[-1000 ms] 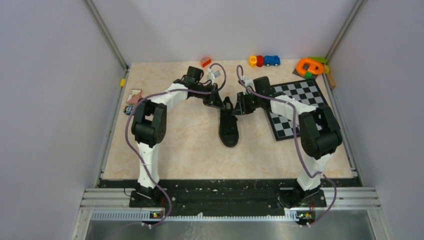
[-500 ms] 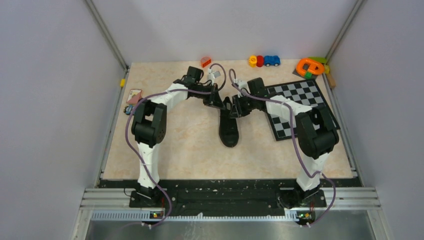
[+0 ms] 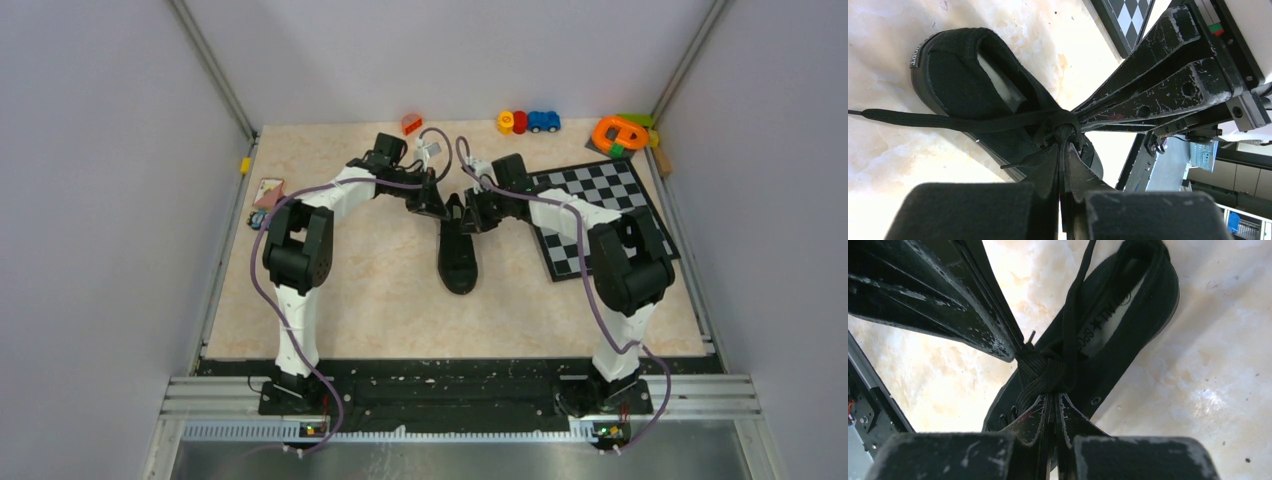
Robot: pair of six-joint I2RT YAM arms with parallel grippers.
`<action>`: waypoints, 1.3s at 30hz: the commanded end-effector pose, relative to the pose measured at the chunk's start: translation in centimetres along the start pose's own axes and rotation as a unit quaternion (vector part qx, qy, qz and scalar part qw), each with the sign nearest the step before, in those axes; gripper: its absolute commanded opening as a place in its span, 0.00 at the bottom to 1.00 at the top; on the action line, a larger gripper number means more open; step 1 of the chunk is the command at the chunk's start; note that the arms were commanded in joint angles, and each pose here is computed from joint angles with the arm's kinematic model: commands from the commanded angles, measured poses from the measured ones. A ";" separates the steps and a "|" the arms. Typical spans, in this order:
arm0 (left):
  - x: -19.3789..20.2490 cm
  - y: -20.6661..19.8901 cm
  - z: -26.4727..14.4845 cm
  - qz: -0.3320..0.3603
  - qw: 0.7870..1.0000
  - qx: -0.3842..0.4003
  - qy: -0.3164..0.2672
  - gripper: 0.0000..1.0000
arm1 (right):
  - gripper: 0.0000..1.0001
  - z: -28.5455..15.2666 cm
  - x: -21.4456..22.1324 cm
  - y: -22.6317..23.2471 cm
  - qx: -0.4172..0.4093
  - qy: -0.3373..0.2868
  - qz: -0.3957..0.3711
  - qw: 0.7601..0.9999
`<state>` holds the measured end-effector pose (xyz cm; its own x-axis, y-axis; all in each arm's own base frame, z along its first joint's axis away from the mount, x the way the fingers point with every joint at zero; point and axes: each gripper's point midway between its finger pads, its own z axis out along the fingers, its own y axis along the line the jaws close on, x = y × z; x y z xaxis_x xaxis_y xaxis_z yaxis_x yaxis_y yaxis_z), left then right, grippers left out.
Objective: Tie the shoes
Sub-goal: Tie the shoelace on the shoe.
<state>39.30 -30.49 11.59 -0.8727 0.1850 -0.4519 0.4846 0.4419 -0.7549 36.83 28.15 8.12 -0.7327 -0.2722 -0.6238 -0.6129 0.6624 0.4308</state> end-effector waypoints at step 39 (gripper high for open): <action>3.1 3.1 -1.6 -0.019 1.000 -0.020 0.005 0.00 | 0.00 -3.8 4.1 -0.8 0.130 0.013 0.133 0.982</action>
<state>37.62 -27.37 7.41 -0.9183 0.1788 -0.3533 0.3942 0.4962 -0.7736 33.13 24.05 6.44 -0.8687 -0.1298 -0.4780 -0.3487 0.8457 0.4040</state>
